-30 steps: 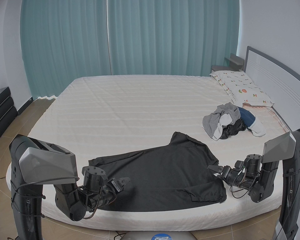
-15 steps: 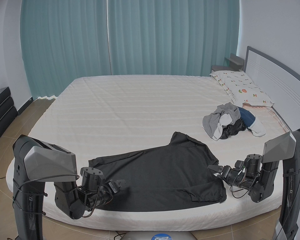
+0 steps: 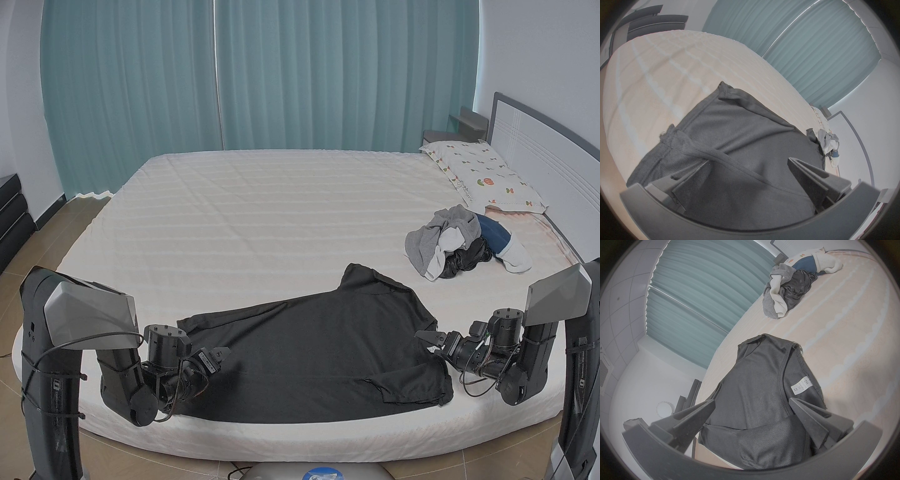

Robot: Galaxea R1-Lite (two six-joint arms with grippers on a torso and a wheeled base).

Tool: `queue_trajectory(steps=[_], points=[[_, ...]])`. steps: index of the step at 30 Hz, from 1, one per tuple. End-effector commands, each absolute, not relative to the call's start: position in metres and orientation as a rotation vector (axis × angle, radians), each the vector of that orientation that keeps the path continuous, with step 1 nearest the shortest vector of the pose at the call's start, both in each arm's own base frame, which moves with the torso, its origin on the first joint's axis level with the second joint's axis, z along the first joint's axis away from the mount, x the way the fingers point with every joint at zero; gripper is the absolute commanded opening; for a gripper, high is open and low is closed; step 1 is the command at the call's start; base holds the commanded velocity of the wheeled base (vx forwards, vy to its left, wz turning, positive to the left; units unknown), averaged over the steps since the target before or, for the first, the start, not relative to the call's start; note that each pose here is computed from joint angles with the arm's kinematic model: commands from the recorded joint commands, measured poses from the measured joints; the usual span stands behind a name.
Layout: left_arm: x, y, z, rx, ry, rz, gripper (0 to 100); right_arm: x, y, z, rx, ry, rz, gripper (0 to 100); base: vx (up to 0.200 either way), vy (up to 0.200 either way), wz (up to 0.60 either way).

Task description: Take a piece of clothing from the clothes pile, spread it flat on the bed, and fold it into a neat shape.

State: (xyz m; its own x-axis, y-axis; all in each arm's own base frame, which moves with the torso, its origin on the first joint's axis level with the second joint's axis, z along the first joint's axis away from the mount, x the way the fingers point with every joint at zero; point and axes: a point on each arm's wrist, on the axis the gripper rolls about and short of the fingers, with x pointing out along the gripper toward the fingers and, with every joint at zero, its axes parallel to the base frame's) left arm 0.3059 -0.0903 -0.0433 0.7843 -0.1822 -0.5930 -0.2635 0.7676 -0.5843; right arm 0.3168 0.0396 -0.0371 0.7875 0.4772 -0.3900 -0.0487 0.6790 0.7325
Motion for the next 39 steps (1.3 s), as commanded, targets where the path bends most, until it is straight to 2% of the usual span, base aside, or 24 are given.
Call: queue_trajectory(steps=[1, 18, 23, 29, 39], points=[[0.309, -0.085, -0.040, -0.719, 0.664, 0.061, 100, 0.316, 0.040, -0.038, 0.775, 0.608, 0.317, 100, 0.000, 0.000, 0.00], [0.320, -0.026, -0.033, -0.771, 0.601, 0.227, 100, 0.316, 0.041, -0.038, 0.774, 0.610, 0.320, 100, 0.000, 0.000, 0.00], [0.321, -0.007, -0.019, -0.802, 0.576, 0.243, 100, 0.316, 0.041, -0.039, 0.775, 0.611, 0.318, 100, 0.000, 0.000, 0.00], [0.316, -0.007, -0.023, -0.806, 0.646, 0.155, 100, 0.316, 0.041, -0.041, 0.774, 0.618, 0.317, 100, 0.000, 0.000, 0.00], [0.306, -0.015, -0.040, -0.676, 0.726, 0.103, 100, 0.317, 0.038, -0.046, 0.770, 0.623, 0.305, 100, 0.000, 0.000, 0.00]])
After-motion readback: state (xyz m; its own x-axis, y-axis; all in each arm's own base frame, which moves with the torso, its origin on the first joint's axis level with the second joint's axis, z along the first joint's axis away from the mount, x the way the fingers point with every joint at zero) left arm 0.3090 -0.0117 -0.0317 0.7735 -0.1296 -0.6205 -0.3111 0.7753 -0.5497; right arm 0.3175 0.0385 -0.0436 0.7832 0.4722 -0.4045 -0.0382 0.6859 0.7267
